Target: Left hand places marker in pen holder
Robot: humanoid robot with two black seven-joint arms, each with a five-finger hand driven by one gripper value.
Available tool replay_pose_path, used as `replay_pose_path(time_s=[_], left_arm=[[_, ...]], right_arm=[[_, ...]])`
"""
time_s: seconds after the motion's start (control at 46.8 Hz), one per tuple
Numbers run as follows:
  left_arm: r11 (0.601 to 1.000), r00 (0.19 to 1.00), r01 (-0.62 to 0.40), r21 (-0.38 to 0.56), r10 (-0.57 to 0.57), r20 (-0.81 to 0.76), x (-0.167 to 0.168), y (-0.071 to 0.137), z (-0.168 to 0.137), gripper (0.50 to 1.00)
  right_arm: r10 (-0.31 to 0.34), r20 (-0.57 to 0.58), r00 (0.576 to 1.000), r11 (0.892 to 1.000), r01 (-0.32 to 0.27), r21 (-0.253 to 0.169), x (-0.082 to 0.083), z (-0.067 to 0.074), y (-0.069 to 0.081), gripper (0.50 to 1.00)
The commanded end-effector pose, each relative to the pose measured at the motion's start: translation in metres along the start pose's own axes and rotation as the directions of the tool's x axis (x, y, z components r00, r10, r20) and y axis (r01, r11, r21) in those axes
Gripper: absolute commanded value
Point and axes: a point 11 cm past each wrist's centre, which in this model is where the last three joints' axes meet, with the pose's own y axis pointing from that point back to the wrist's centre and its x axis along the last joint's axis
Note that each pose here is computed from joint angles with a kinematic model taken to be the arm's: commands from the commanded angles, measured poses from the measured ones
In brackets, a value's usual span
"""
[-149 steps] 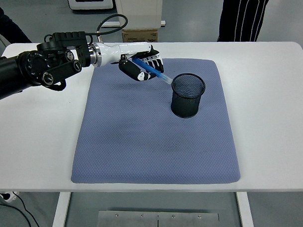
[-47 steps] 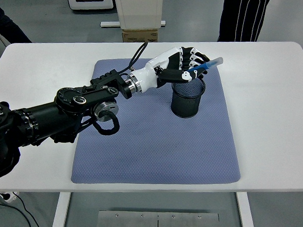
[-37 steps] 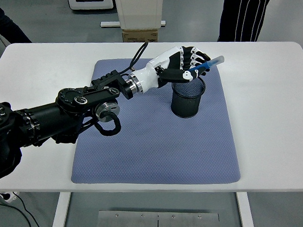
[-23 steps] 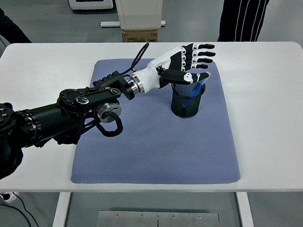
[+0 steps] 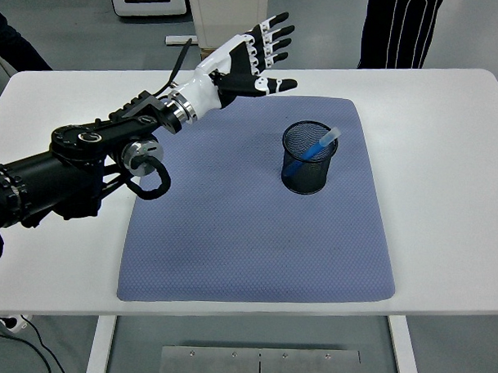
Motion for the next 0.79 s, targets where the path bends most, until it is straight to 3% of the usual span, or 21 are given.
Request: replay_pose_path(time_s=[0.0, 0.235, 0.427, 0.641, 0.769], left_arm=[[1.000, 1.000, -0.015, 0.007, 0.015, 0.008, 0.011, 0.008, 0.000, 1.000], [0.987, 0.987, -0.160, 0.009, 0.160, -0.003, 0.061, 0.044, -0.004, 1.000], [0.935, 0.929, -0.351, -0.052, 0.340, -0.146, 0.107, 0.087, -0.009, 1.000], [0.902, 0.882, -0.431, 0.022, 0.426, -0.200, 0.115, 0.128, -0.053, 1.000], [0.859, 0.824, -0.511, 0.022, 0.497, -0.271, 0.127, 0.153, -0.062, 1.000]], right_arm=[[0.000, 0.000, 1.000, 1.000, 0.000, 0.000, 0.000, 0.000, 0.000, 1.000], [0.000, 0.000, 1.000, 1.000, 0.000, 0.000, 0.000, 0.000, 0.000, 1.000], [0.000, 0.000, 1.000, 1.000, 0.000, 0.000, 0.000, 0.000, 0.000, 1.000], [0.000, 0.000, 1.000, 1.000, 0.000, 0.000, 0.000, 0.000, 0.000, 1.000], [0.000, 0.000, 1.000, 1.000, 0.000, 0.000, 0.000, 0.000, 0.000, 1.000]])
